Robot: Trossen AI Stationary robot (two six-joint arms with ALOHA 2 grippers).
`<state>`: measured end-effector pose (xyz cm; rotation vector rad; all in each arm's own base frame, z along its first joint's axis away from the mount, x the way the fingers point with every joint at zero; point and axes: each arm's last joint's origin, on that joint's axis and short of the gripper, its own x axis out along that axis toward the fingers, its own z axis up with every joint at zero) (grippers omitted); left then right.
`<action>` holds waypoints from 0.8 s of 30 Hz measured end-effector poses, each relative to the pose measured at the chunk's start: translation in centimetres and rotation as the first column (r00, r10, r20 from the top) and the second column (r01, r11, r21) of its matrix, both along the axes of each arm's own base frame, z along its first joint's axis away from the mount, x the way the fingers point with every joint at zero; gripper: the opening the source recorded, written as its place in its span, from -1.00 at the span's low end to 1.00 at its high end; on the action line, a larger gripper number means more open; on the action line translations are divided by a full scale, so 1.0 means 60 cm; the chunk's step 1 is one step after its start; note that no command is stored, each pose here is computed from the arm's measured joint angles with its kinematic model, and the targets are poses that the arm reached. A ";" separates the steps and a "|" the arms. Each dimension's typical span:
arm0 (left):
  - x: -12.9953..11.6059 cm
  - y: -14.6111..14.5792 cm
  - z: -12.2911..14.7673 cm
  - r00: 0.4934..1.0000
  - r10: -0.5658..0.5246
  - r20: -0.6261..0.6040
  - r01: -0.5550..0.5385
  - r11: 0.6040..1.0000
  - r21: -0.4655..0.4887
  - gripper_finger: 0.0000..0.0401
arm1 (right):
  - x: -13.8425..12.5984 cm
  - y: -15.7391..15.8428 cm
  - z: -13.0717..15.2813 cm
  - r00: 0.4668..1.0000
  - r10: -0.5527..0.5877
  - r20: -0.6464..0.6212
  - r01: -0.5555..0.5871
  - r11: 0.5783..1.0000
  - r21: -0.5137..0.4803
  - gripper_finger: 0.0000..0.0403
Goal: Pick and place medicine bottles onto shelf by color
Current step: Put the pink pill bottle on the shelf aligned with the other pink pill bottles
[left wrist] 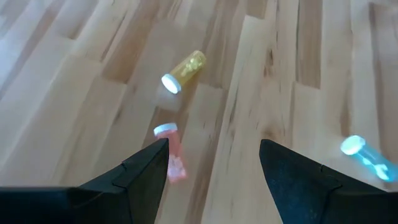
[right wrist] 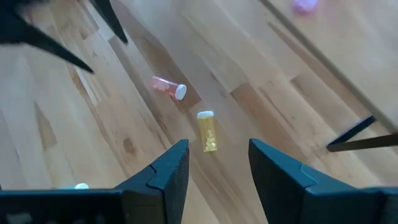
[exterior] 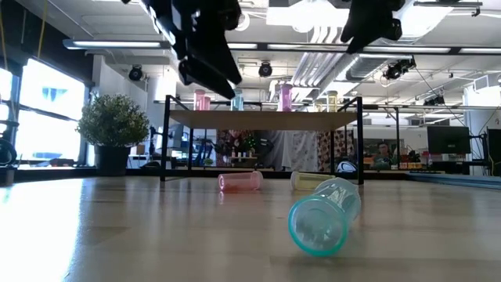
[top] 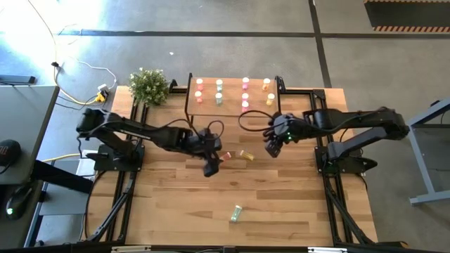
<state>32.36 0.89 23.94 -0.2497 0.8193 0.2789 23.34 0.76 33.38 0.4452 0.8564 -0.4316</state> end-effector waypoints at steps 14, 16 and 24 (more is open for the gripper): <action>0.050 0.000 -0.111 0.991 0.019 -0.132 -0.019 1.000 0.001 0.21 | -0.010 -0.001 0.006 1.000 0.007 0.004 -0.007 1.000 -0.025 -0.22; 0.053 0.002 -0.127 0.986 0.045 -0.159 -0.041 0.999 0.031 0.21 | -0.010 -0.001 0.007 1.000 0.008 0.004 -0.007 1.000 -0.026 -0.22; 0.059 0.012 -0.165 0.971 0.111 -0.213 -0.102 0.993 0.053 0.21 | -0.010 -0.001 0.006 1.000 0.007 0.003 -0.007 1.000 -0.027 -0.22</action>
